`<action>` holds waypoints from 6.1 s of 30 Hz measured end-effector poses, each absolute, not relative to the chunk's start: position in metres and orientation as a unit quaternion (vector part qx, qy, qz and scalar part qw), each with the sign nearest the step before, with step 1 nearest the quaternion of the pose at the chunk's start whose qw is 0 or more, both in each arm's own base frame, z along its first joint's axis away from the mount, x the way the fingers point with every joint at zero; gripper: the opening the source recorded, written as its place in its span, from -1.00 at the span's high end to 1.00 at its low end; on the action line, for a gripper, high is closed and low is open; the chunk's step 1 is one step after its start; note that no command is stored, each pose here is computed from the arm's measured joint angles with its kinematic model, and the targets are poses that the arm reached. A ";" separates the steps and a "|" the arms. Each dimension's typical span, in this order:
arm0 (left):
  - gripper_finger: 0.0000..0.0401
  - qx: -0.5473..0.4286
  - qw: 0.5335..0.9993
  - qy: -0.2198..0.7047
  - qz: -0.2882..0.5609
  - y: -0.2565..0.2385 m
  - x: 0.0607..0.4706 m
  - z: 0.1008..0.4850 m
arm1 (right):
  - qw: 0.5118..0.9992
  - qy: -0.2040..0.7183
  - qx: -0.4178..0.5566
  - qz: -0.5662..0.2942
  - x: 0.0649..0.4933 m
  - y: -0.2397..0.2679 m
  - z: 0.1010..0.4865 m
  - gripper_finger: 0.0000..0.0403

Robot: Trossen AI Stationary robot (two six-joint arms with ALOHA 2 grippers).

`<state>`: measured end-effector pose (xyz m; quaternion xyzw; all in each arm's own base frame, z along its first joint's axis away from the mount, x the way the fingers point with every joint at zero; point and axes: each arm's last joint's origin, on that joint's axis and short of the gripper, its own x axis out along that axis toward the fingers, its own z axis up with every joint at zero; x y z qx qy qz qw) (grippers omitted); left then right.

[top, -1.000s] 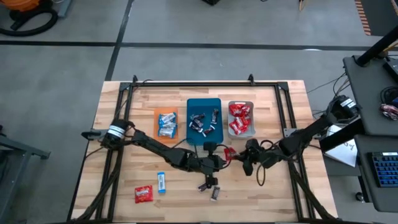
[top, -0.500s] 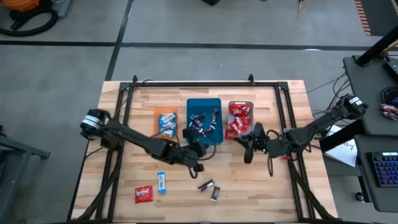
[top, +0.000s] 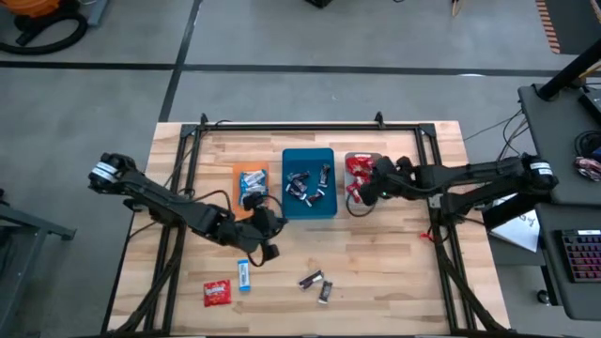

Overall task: Sort candy
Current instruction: Put the red candy into the gray bin, then put the white chocolate bar into the orange bin

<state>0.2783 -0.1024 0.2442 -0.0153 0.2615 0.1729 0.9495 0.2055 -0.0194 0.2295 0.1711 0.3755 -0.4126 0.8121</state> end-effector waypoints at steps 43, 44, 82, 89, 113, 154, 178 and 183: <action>0.97 -0.371 0.705 0.560 0.230 -0.164 0.228 0.197 | 0.913 0.290 0.137 -0.251 0.224 0.053 0.255 0.56; 0.95 -0.372 0.698 0.563 0.240 -0.164 0.228 0.194 | 0.913 0.291 0.136 -0.251 0.225 0.054 0.255 0.56; 0.24 -0.260 0.693 0.614 0.274 -0.189 0.259 0.142 | 0.906 0.312 0.131 -0.256 0.232 0.056 0.243 0.56; 0.64 -0.233 0.707 0.621 0.245 -0.192 0.263 0.147 | 0.906 0.311 0.132 -0.256 0.232 0.056 0.243 0.56; 0.82 -0.157 0.761 0.588 0.225 -0.198 0.277 0.184 | 0.903 0.317 0.132 -0.260 0.230 0.055 0.238 0.56; 0.15 -0.056 0.898 0.374 0.225 -0.249 0.180 0.125 | 0.907 0.308 0.141 -0.251 0.229 0.060 0.233 0.56; 0.29 -0.102 0.905 0.367 0.192 -0.235 0.171 0.093 | 0.907 0.308 0.143 -0.251 0.229 0.060 0.232 0.56; 0.58 -0.101 0.905 0.367 0.190 -0.237 0.172 0.094 | 0.907 0.307 0.143 -0.251 0.229 0.060 0.232 0.56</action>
